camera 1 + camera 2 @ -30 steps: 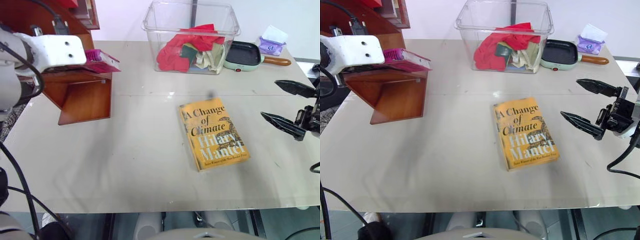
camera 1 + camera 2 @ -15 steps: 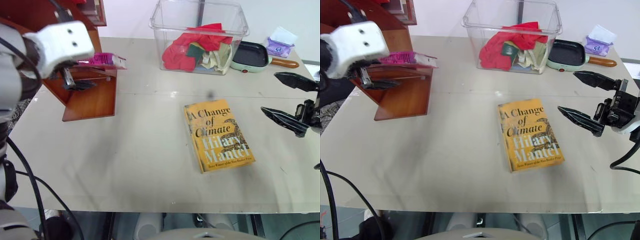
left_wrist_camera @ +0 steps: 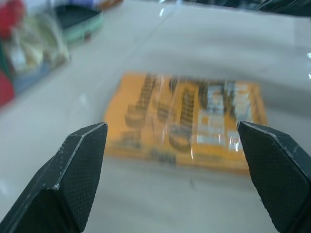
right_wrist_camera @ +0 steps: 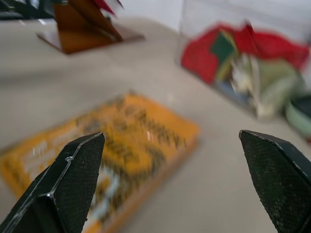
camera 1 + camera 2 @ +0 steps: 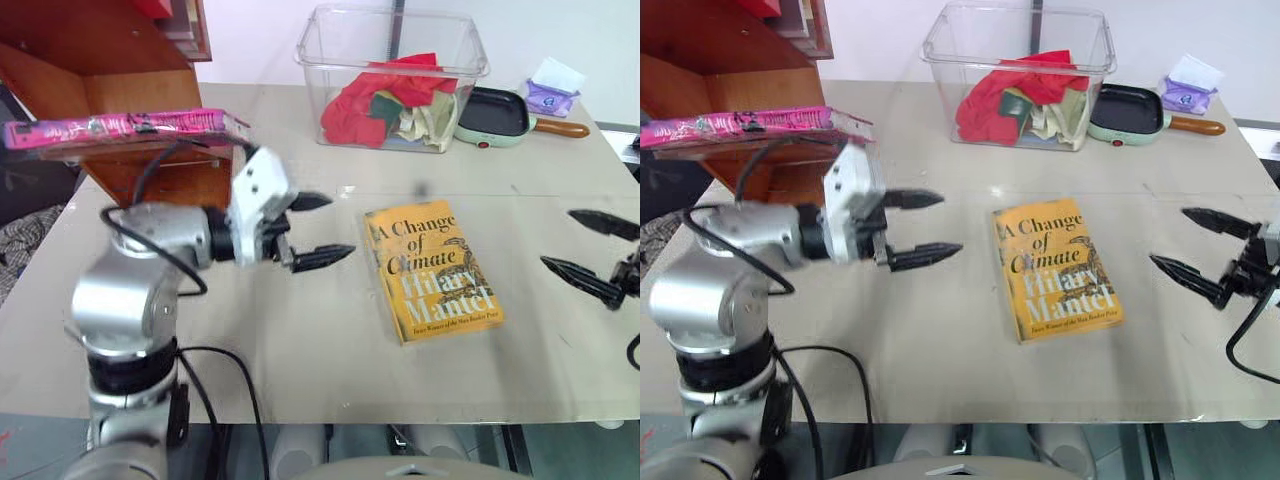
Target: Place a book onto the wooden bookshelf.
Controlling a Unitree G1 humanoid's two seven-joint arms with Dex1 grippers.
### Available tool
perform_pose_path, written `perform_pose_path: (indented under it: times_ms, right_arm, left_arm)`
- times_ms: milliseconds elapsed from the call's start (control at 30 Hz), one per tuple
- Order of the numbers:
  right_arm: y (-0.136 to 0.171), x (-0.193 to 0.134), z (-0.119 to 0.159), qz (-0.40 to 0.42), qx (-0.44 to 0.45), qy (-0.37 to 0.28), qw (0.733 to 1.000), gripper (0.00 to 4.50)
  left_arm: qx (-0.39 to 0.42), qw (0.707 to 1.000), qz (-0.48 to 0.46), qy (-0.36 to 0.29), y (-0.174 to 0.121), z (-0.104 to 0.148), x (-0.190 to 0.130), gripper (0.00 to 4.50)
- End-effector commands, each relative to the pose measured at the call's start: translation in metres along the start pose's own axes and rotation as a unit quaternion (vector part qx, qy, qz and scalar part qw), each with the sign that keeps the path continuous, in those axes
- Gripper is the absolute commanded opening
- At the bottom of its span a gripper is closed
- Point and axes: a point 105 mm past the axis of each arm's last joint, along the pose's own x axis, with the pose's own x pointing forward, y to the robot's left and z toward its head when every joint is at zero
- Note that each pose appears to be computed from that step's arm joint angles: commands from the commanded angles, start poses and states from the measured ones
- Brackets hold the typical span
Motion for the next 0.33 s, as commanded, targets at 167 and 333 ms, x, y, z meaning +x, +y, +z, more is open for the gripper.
perform_pose_path:
  times_ms: [167,333]
  right_arm:
    - [0.006,-0.043,-0.031,-0.053,-0.007,0.089,0.995,4.5]
    - [0.012,-0.05,-0.04,-0.071,0.002,0.095,0.993,4.5]
  left_arm:
    - [-0.052,0.995,0.072,0.036,-0.001,-0.076,-0.048,4.39]
    - [-0.057,0.993,0.096,0.038,0.003,-0.09,-0.06,4.39]
